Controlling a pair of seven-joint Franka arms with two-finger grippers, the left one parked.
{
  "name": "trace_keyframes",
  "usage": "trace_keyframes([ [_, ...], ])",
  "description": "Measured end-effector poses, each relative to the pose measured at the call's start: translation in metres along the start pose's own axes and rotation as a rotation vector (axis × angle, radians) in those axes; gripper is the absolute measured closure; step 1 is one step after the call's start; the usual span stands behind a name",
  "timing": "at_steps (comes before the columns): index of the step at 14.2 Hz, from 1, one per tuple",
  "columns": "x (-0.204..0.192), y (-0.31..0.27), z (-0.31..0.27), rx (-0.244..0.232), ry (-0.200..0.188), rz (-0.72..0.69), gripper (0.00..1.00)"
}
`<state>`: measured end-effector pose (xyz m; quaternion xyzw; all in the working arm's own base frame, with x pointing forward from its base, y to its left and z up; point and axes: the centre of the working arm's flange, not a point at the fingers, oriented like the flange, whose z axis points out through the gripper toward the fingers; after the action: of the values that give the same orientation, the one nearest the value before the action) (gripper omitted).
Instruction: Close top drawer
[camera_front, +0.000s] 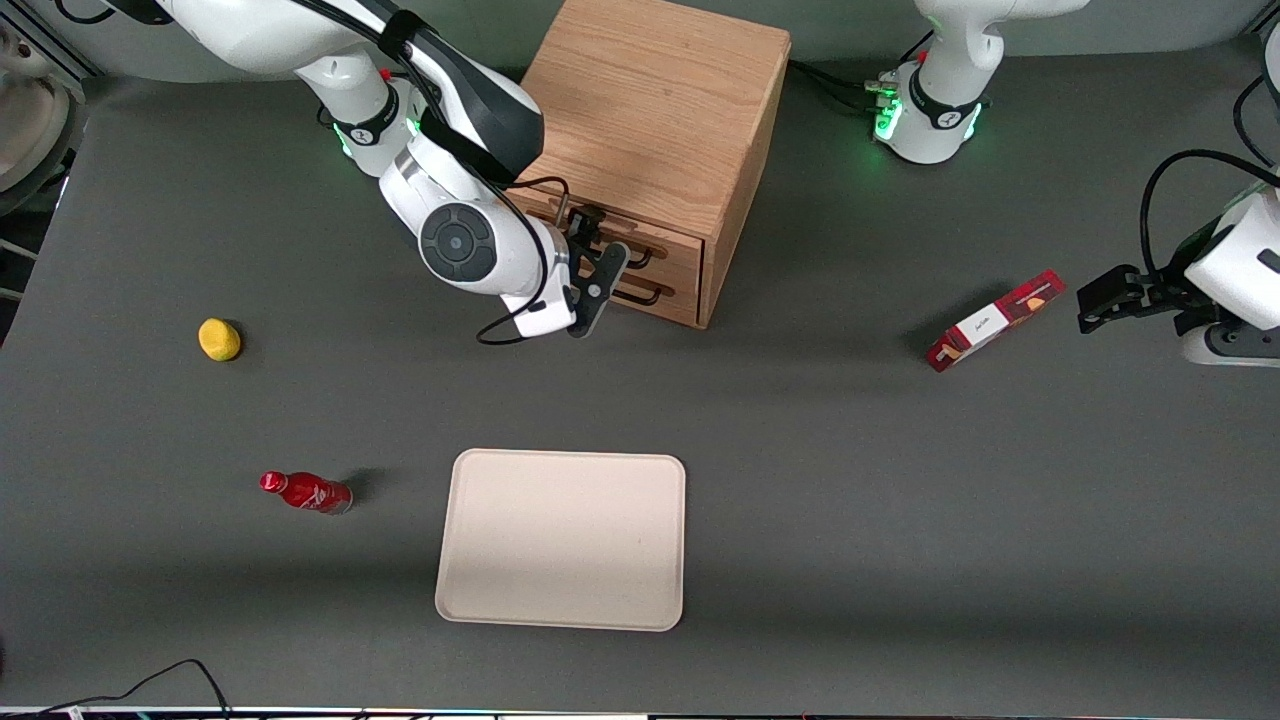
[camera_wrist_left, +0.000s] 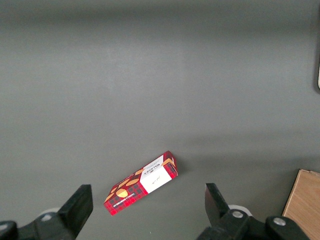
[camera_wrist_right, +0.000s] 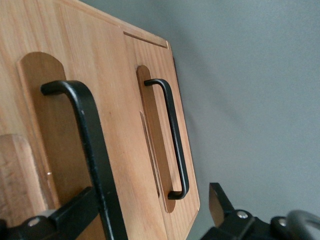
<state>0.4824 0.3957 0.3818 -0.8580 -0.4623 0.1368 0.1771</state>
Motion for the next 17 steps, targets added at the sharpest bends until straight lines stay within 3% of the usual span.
trace_keyframes([
  [6, 0.002, -0.015, -0.052, -0.048, 0.082, -0.011, 0.0],
  [10, -0.017, -0.056, -0.124, -0.138, 0.113, 0.005, 0.0],
  [12, -0.046, -0.086, -0.175, -0.233, 0.148, 0.071, 0.0],
  [14, -0.092, -0.108, -0.219, -0.314, 0.146, 0.187, 0.0],
  [17, -0.168, -0.105, -0.273, -0.375, 0.164, 0.359, 0.0],
])
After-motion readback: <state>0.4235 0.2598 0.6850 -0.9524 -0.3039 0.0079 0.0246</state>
